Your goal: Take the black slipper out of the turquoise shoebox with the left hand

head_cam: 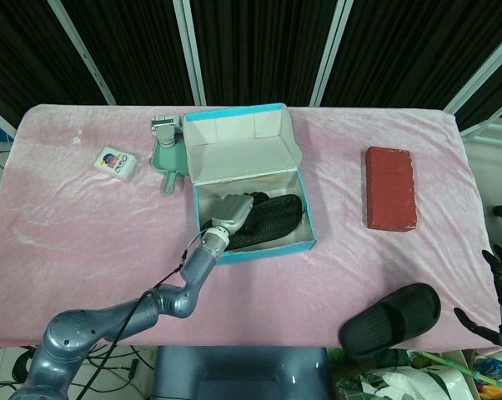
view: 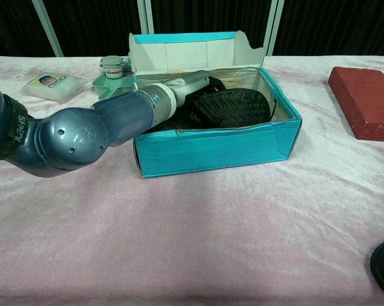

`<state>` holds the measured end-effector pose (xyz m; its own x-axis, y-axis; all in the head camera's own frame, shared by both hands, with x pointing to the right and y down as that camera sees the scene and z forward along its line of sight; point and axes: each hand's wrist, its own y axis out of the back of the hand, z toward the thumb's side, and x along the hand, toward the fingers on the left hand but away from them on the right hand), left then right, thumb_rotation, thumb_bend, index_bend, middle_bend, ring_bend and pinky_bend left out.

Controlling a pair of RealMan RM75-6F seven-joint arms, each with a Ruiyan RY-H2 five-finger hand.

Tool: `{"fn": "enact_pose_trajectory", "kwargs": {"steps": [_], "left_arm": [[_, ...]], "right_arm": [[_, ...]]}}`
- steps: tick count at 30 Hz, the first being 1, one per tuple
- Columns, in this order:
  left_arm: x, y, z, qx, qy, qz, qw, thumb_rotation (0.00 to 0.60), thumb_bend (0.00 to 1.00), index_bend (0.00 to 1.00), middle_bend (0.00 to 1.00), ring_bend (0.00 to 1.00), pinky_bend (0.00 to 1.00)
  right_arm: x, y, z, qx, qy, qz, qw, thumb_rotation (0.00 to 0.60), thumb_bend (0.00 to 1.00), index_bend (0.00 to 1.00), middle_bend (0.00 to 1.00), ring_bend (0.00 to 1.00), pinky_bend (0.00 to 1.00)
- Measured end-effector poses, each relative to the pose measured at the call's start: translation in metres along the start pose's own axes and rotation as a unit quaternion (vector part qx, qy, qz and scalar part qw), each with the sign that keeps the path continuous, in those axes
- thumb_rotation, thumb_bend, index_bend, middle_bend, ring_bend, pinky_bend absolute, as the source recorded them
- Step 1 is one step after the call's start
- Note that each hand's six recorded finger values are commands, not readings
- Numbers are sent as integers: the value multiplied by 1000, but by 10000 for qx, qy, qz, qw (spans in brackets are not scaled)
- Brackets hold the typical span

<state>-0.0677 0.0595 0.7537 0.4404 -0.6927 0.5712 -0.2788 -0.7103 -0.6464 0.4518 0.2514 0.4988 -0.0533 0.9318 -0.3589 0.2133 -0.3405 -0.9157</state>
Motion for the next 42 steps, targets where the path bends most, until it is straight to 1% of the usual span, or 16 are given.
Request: {"fn": "enact_pose_trajectory", "kwargs": {"steps": [5,9,11,14,18,21,22,23,26,29,31,33,36,38,40,42], "left_arm": [[-9,21,-2,-51,-193,312,9993,600,556,405,503,443,640],[-22,44,-1,-243,-439,610,9969,600,550,408,503,443,631],[-28,51,0,-390,-535,697,9954,600,549,411,503,443,630],[-38,63,3,-738,-668,806,9918,600,549,411,504,443,626],[-50,77,6,-1339,-804,976,9829,600,556,409,504,443,618],[-57,84,5,-1742,-818,1102,9751,600,561,402,501,443,620],[-58,84,5,-1784,-799,1098,9745,600,561,397,496,443,620],[-58,84,3,-1781,-767,1073,9751,600,561,393,492,443,620],[-57,80,-3,-1608,-585,932,9808,600,568,365,470,436,622],[-56,73,-11,-1340,-296,774,9875,600,580,354,458,430,627],[-54,68,-17,-1196,-42,653,9907,600,589,348,454,430,659],[-53,63,-23,-1100,219,546,9922,600,593,342,451,430,689],[-50,56,-27,-947,537,427,9931,600,595,332,448,430,691],[-48,53,-28,-827,682,375,9935,600,597,326,444,430,692],[-47,51,-27,-650,814,367,9939,600,597,320,440,430,703],[-45,51,-26,-460,938,434,9936,600,598,315,438,432,729]], "right_arm": [[1,2,2,-33,41,-35,10000,600,89,0,0,0,134],[2,2,3,-57,66,-47,10000,600,89,0,0,0,134],[2,2,3,-67,72,-43,9999,600,89,0,0,0,134],[2,2,4,-74,86,-46,9999,600,89,0,0,0,134],[2,2,4,-94,81,-45,9999,600,89,0,0,0,134],[2,2,3,-115,78,-34,9999,600,89,0,0,0,133],[2,1,3,-123,79,-30,9999,600,89,0,0,0,134],[2,1,2,-130,82,-21,9999,600,89,0,0,0,134],[3,1,2,-141,81,-18,9999,600,89,0,0,0,133],[4,1,0,-159,56,-20,9999,600,89,0,0,0,133],[5,1,-1,-166,42,-16,9999,600,89,0,0,0,134],[6,1,-2,-172,29,-16,9998,600,88,0,0,0,134],[7,2,-3,-177,19,-17,9998,600,88,0,0,0,134],[8,2,-3,-182,15,-25,9998,600,89,0,0,0,134],[8,2,-4,-186,12,-25,9998,600,89,0,0,0,134],[8,2,-4,-187,5,-21,9998,600,89,0,0,0,134]]}}
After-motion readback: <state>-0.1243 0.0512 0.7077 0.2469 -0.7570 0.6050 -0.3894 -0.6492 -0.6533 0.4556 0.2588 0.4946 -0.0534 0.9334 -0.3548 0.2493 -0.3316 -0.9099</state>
